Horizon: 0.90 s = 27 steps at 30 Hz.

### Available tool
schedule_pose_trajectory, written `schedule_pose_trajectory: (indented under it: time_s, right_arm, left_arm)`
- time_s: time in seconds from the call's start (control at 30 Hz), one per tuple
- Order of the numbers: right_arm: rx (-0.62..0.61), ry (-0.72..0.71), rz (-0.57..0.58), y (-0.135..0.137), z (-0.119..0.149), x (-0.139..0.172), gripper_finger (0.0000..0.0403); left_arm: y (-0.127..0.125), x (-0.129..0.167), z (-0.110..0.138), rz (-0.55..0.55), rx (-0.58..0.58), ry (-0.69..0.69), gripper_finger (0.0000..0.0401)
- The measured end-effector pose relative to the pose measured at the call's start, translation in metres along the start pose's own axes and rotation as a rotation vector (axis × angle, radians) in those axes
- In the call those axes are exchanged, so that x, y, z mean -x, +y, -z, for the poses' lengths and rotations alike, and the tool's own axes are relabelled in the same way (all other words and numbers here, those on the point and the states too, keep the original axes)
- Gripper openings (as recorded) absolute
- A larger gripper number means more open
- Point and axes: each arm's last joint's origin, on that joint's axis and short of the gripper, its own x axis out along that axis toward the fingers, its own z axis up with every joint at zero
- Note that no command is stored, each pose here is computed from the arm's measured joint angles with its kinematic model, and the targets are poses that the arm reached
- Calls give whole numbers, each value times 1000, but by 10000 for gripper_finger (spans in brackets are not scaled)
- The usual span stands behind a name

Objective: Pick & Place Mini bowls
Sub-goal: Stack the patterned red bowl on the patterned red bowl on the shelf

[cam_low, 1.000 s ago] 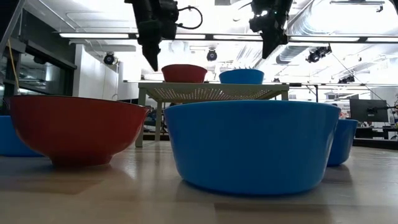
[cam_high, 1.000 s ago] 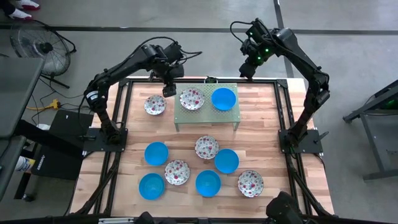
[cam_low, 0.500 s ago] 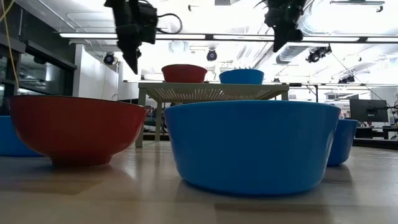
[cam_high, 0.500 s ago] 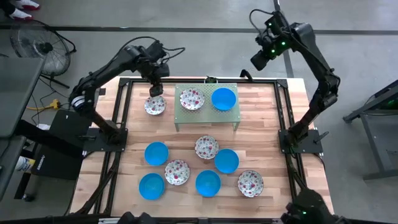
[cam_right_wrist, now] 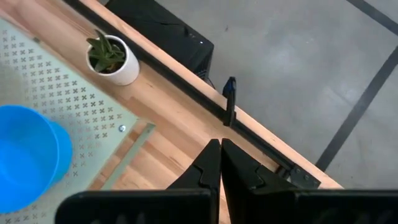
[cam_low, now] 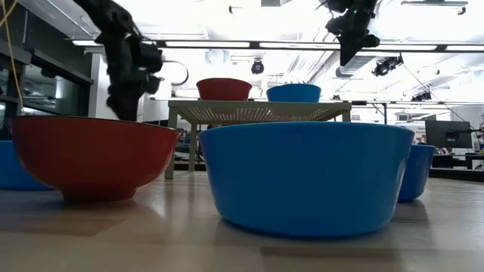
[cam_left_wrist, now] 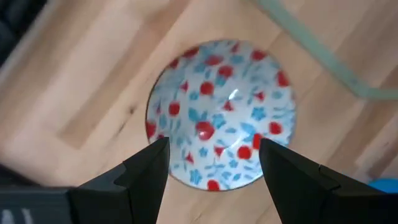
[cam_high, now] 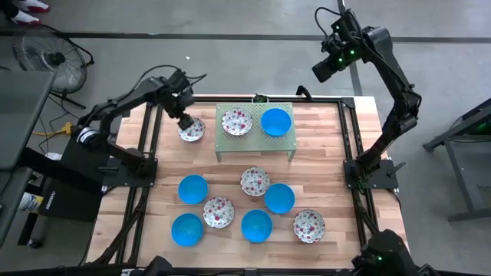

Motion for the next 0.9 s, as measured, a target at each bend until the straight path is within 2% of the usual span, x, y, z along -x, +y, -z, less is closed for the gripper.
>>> schedule_pose_trajectory:
  time_s: [0.13,0.33,0.73,0.9]
  right_arm:
    - [0,0,0,0,0,0,0]
    - [-18,-2,-4,0,0,0,0]
    - [-44,-3,-5,0,0,0,0]
    - [-43,-3,0,0,0,0,0]
  left_arm:
    - [10,-13,4,-75,41,22,243]
    - [15,-23,2,-164,23,80,243]
    - [22,-53,-7,-143,-17,148,243]
    - [24,-68,-10,-97,-34,171,243]
